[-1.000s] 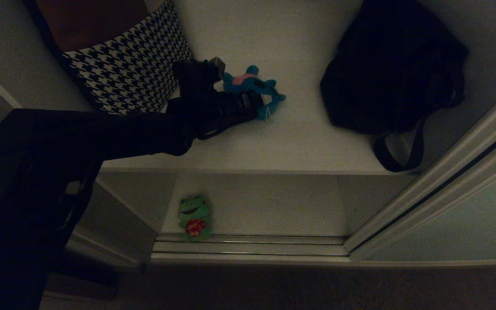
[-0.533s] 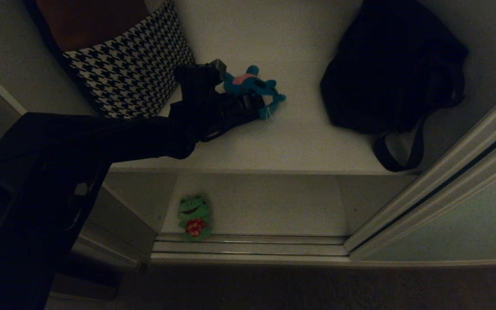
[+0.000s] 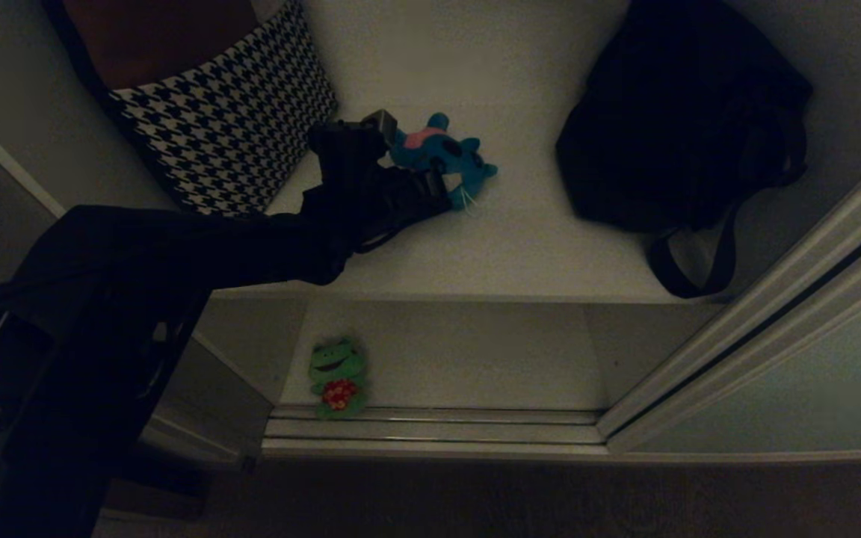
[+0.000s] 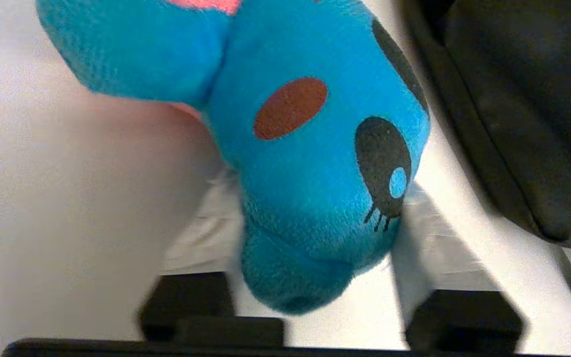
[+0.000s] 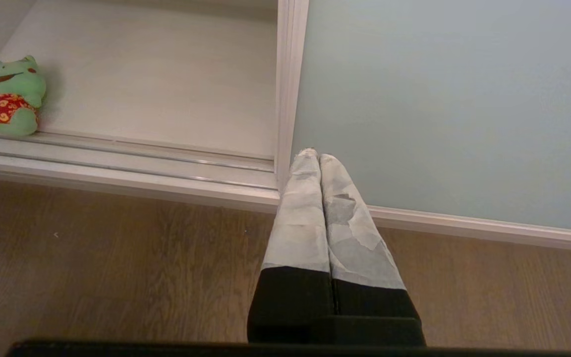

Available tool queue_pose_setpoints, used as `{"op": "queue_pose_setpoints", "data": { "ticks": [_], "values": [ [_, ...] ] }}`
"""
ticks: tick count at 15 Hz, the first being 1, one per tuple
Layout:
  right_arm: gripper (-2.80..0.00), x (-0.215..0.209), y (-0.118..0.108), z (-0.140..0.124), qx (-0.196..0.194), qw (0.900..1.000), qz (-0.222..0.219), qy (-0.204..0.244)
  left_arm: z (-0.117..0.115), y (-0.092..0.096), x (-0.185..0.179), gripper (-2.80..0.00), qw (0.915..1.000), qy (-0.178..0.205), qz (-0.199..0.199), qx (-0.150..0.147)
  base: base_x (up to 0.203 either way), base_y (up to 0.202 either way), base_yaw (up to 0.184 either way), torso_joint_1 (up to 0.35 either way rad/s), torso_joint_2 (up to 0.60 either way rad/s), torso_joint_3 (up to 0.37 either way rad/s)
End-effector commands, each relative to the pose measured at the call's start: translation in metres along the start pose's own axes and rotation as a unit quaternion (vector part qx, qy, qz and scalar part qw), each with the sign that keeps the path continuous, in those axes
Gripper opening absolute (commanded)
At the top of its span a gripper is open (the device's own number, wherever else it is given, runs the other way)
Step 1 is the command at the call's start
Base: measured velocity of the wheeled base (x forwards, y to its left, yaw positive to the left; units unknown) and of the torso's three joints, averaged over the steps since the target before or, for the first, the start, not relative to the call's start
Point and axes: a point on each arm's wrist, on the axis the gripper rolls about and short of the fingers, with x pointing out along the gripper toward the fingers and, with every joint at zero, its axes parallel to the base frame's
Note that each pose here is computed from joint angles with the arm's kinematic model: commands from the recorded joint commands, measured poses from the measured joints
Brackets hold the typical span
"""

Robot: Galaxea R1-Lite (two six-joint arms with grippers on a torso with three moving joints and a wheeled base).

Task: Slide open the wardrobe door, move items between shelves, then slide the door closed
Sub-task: Place the blue doll on the lower shelf

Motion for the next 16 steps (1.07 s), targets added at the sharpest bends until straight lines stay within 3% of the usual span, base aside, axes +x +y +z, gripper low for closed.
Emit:
{"op": "queue_pose_setpoints", "data": {
  "ticks": [1,3,6,10,12,16],
  "values": [
    [-2.8,0.0,0.0,0.0,-0.001,1.0,0.0,0.0,-0.004,0.001,0.002,-2.8,1.0,0.003,0.0,0.0,0.0,0.0,0.0,0.0,0.0,0.0],
    [-2.8,0.0,0.0,0.0,-0.001,1.0,0.0,0.0,0.006,-0.003,-0.002,-2.8,1.0,-0.006,-0.006,0.002,0.0,0.0,0.0,0.0,0.0,0.0],
    [-2.8,0.0,0.0,0.0,-0.001,1.0,0.001,0.0,0.036,-0.024,-0.02,-2.8,0.9994,-0.028,-0.018,0.001,0.0,0.0,0.0,0.0,0.0,0.0],
    [-2.8,0.0,0.0,0.0,-0.001,1.0,0.0,0.0,0.055,-0.054,-0.057,-2.8,0.9999,0.0,-0.014,0.001,0.0,0.0,0.0,0.0,0.0,0.0],
    [-2.8,0.0,0.0,0.0,-0.001,1.0,0.0,0.0,0.053,-0.06,-0.079,-2.8,0.9993,0.026,0.006,0.028,0.0,0.0,0.0,0.0,0.0,0.0],
    [-2.8,0.0,0.0,0.0,0.0,1.0,0.0,0.0,0.081,-0.074,-0.129,-2.8,0.9972,0.014,0.054,0.051,0.0,0.0,0.0,0.0,0.0,0.0]
  ]
}}
